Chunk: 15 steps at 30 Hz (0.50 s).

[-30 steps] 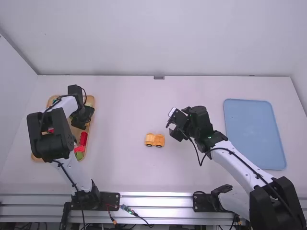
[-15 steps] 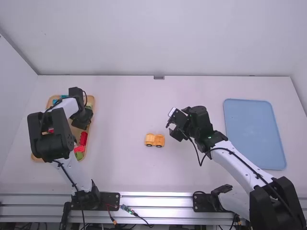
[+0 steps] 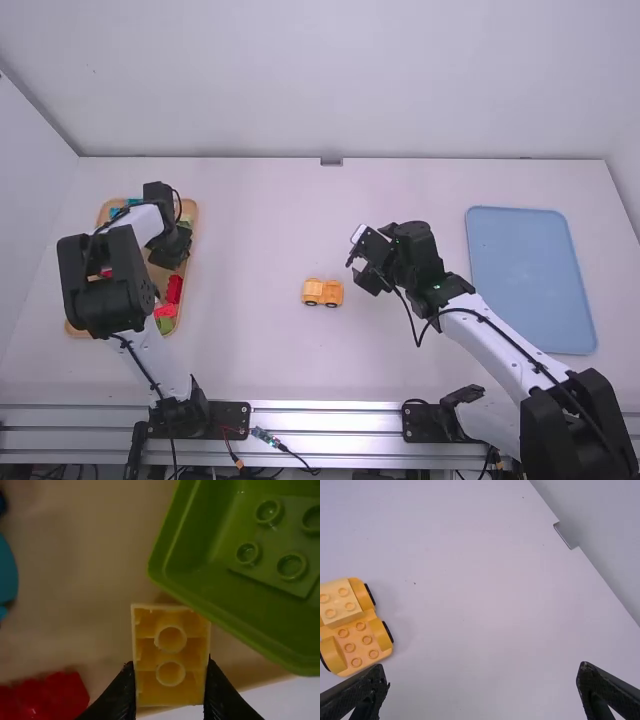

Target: Assemble lego blocks to make yellow taxi

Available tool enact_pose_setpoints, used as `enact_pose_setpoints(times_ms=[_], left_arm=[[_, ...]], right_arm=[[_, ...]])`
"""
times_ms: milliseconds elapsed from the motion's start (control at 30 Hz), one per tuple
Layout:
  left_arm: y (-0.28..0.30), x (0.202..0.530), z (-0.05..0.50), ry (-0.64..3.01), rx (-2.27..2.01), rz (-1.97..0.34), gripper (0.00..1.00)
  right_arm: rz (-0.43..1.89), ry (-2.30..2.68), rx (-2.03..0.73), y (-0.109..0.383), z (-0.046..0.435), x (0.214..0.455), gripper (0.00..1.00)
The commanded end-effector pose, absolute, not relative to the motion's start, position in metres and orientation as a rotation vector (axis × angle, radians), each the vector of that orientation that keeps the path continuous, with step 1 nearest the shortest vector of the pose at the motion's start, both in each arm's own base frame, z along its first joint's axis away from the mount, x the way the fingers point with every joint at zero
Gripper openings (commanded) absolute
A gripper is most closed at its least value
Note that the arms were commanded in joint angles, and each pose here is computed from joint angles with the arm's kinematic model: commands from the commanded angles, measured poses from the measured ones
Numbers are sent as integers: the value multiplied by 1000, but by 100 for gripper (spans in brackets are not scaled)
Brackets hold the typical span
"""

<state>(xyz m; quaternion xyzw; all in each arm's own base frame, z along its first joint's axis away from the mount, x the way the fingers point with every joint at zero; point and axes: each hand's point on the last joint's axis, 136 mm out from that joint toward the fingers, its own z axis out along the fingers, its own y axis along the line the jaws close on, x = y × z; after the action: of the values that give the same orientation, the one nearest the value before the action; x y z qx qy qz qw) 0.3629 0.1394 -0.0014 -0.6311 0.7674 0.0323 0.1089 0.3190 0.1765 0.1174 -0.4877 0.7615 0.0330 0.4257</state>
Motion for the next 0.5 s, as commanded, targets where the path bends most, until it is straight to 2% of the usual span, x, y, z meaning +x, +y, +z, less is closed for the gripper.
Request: enact_pose_setpoints(times_ms=[0,233,300,467], left_arm=[[144,357,-2,2243,-1869,139,22],[149,363,4,2324,-1738,151,12],[149,369,10,2370,-1667,144,2],[146,385,31,2419,-1572,81,2]], right_arm=[[91,1899,-1207,177,121,317,100],[91,1898,-1207,177,121,317,100],[92,1897,-1207,177,121,317,100],[97,1899,-1191,177,123,318,100]])
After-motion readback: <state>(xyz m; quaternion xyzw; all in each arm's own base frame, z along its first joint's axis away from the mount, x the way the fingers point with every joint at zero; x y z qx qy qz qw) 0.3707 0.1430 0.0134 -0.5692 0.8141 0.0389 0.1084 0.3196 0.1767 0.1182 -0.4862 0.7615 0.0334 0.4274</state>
